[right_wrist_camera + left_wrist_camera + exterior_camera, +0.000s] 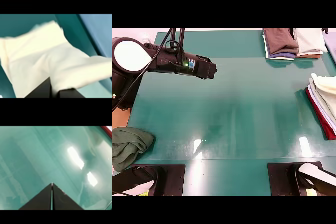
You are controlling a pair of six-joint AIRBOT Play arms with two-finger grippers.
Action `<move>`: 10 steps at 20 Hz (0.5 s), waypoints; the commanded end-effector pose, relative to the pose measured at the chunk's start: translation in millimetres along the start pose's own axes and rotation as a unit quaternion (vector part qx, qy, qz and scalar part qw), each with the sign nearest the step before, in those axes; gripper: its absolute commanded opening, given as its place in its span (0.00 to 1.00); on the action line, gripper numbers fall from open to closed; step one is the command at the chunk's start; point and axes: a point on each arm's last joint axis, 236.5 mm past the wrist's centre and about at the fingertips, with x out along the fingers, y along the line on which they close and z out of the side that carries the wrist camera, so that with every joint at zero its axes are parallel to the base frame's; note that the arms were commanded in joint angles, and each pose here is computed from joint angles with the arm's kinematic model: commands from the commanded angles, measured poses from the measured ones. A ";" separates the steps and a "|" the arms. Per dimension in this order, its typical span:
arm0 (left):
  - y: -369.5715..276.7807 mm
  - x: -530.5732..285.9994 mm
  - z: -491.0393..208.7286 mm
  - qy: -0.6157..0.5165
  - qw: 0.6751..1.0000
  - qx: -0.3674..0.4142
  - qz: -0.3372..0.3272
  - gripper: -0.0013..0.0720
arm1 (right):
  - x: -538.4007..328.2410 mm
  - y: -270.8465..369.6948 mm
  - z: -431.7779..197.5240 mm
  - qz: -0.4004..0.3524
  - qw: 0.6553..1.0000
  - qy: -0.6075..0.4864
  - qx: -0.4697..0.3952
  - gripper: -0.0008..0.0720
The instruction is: Fold the shirts.
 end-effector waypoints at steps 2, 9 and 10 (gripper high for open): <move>0.2 0.2 -0.3 0.001 1.000 0.002 0.000 0.05 | -3.6 -41.8 -103.4 -0.047 0.992 0.108 0.042 0.60; 0.1 0.4 0.0 0.000 1.000 0.002 0.000 0.05 | -41.3 -26.9 -59.3 -0.010 0.988 -0.024 0.154 0.75; 0.1 0.4 0.1 0.000 1.000 0.002 0.000 0.05 | -43.4 -1.4 -38.9 0.030 0.986 -0.055 0.155 0.75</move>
